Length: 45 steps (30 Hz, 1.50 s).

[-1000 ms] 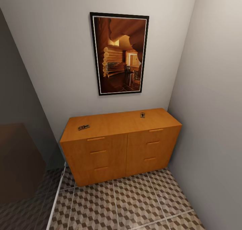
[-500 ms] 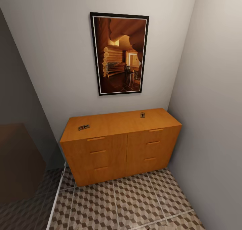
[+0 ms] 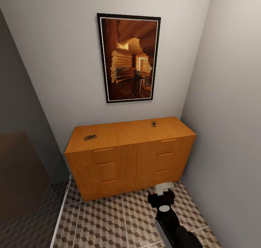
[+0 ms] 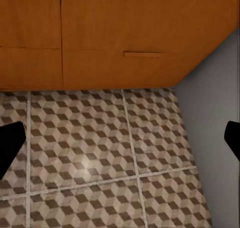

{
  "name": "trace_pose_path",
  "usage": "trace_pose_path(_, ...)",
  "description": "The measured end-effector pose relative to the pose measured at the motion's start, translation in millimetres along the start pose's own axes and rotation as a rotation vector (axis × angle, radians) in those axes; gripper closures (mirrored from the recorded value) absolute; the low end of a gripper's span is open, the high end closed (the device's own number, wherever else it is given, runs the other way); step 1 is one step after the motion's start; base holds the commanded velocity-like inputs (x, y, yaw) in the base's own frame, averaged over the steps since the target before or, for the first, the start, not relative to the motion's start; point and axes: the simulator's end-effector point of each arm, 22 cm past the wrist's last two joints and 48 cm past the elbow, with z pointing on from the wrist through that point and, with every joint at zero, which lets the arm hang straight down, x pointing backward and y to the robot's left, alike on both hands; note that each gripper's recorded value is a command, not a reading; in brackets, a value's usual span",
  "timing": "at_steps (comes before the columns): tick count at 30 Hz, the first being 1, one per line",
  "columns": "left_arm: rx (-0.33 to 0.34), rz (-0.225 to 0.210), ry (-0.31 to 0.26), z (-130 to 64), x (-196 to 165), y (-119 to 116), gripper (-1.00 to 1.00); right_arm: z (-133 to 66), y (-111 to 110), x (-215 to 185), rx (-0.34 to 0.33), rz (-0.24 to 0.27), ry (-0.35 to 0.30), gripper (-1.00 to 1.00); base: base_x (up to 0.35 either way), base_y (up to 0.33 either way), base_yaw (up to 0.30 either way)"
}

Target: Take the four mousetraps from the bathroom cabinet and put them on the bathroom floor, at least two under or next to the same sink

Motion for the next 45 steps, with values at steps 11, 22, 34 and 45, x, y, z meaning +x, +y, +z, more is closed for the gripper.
trace_pose_path(11, 0.002, 0.002, 0.007, -0.7, 3, 0, -1.00, -47.8, -63, -220, 0.086, -0.019, -0.205, -1.00, 0.000, 0.000, 0.000)
trace_pose_path(22, 0.014, -0.003, 0.011, -2.0, 5, -10, -1.00, -39.7, -178, -385, 0.236, 0.137, -0.229, -1.00, 0.000, 0.000, 0.000)
trace_pose_path(34, 0.032, -0.008, 0.011, -3.0, 5, -23, -1.00, -42.5, -211, -479, 0.211, 0.149, -0.125, -1.00, 0.000, 0.000, 0.000)
trace_pose_path(45, 0.033, -0.009, 0.010, -3.2, 5, -24, -1.00, -8.9, -140, -446, -0.037, 0.179, -0.024, -1.00, 0.000, 0.000, 0.000)
